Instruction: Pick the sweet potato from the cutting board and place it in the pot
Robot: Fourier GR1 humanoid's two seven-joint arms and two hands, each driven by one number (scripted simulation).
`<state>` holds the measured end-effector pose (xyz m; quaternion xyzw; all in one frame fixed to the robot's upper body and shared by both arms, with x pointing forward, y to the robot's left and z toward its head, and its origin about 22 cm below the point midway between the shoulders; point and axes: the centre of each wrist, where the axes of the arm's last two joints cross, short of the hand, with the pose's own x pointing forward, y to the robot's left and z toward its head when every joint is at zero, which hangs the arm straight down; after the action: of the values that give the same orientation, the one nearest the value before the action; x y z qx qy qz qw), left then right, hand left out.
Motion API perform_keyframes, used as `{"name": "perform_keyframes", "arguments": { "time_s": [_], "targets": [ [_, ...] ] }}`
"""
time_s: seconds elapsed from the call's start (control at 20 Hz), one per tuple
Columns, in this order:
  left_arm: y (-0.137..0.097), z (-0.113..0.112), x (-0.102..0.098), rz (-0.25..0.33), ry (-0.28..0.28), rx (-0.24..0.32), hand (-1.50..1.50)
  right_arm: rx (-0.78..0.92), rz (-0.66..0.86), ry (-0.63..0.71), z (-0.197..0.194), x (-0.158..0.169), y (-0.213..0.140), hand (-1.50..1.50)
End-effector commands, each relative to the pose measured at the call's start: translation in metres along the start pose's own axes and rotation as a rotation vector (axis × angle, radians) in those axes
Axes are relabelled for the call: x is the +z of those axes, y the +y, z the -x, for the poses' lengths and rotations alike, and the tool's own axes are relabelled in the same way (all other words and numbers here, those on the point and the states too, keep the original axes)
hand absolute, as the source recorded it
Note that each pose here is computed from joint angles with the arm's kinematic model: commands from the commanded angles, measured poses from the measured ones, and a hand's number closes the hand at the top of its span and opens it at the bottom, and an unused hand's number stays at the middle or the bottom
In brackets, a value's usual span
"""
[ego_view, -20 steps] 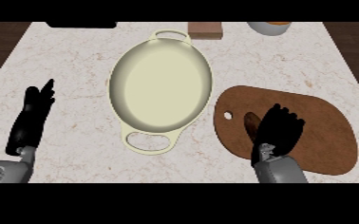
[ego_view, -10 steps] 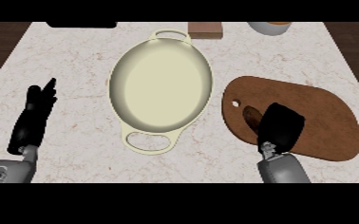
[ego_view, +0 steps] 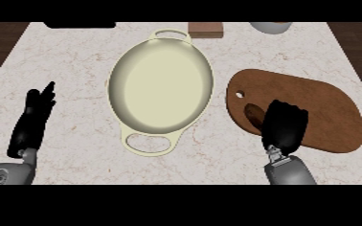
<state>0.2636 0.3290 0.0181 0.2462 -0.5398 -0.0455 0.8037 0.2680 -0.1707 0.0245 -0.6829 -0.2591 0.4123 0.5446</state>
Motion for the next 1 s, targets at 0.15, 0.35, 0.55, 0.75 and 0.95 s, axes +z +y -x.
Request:
{"name": "perform_keyframes", "arguments": {
  "time_s": [0.15, 0.35, 0.55, 0.75, 0.95],
  "targets": [
    [0.012, -0.002, 0.003, -0.011, -0.002, 0.005, 0.0, -0.308, -0.068, -0.471, 0.053, -0.024, -0.022, 1.5],
    [0.014, -0.004, 0.003, 0.001, 0.002, -0.001, 0.0, -0.49, 0.045, -0.529, 0.088, -0.042, -0.061, 1.5],
    [-0.002, -0.004, 0.01, -0.003, 0.016, 0.017, 0.0, -0.641, 0.255, -0.636, 0.111, -0.028, -0.102, 1.5],
    [0.002, 0.001, 0.001, 0.007, 0.02, -0.002, 0.0, -0.894, 0.367, -0.705, 0.104, -0.017, -0.135, 1.5],
    [0.003, 0.002, 0.008, 0.017, -0.013, 0.007, 0.0, -0.888, 0.432, -0.754, 0.12, -0.017, -0.174, 1.5]
  ]
}}
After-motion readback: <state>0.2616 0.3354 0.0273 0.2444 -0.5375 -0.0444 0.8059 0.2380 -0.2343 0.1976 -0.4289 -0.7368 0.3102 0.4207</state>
